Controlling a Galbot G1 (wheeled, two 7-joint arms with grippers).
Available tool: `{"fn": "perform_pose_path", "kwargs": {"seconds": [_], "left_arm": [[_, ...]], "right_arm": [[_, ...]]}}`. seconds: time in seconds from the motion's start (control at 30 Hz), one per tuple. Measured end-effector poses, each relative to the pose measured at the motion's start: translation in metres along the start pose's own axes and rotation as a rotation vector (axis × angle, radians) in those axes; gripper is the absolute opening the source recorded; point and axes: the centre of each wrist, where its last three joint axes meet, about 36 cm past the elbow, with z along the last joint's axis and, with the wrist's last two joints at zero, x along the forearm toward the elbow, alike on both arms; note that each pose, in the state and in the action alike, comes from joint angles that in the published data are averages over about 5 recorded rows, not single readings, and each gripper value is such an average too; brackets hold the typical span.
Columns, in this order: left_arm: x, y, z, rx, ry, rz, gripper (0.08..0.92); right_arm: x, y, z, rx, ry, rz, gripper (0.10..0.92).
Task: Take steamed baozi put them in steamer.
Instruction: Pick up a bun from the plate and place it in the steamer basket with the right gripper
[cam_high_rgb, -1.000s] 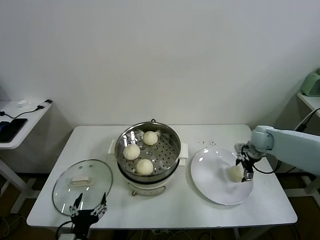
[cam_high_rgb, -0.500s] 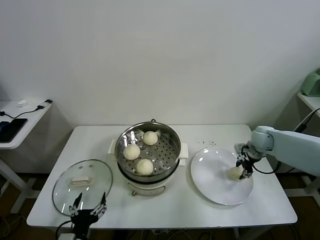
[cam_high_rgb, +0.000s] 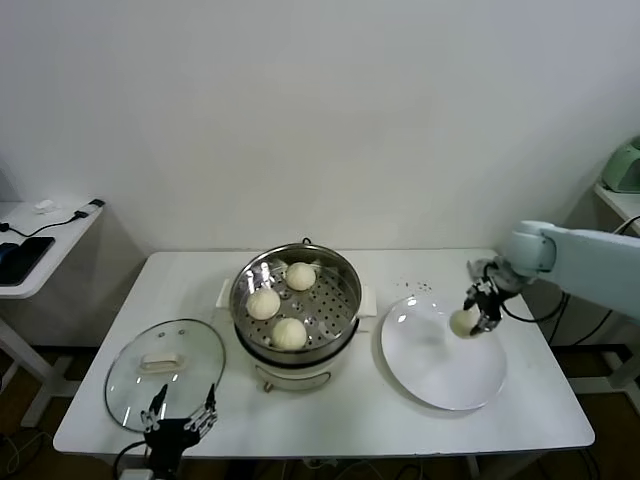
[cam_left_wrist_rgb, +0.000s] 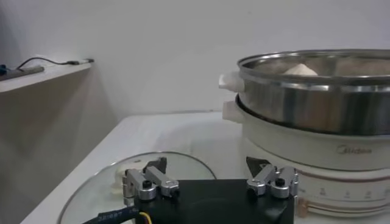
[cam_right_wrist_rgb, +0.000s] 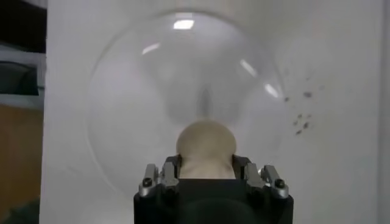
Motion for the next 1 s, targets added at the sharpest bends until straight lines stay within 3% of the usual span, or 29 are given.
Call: {"fn": "perform_pose_path", "kwargs": {"seconds": [0.2,0.43,0.7,1.0], "left_arm": [[0.002,-0.005,-0.004,0.0,-0.007,0.009,0.823],[0.005,-0.008,-0.006,0.004,-0.013,0.014,0.823],[0.008,-0.007,-0.007,0.003,-0.014,0.01,0.823],[0.008,-0.006,-0.006,0.007,-0.011,0.011,0.823]], "right_arm": [[0.071,-0.013,-0.07,0.051,-0.095,0.059,0.577],[0.104,-0.013,-0.147,0.11,-0.154,0.08,0.577],[0.08,-0.008,-0.208,0.152,-0.149,0.062,0.577],[0.024,-0.007,-0.232,0.144,-0.117,0.048,0.577]]}}
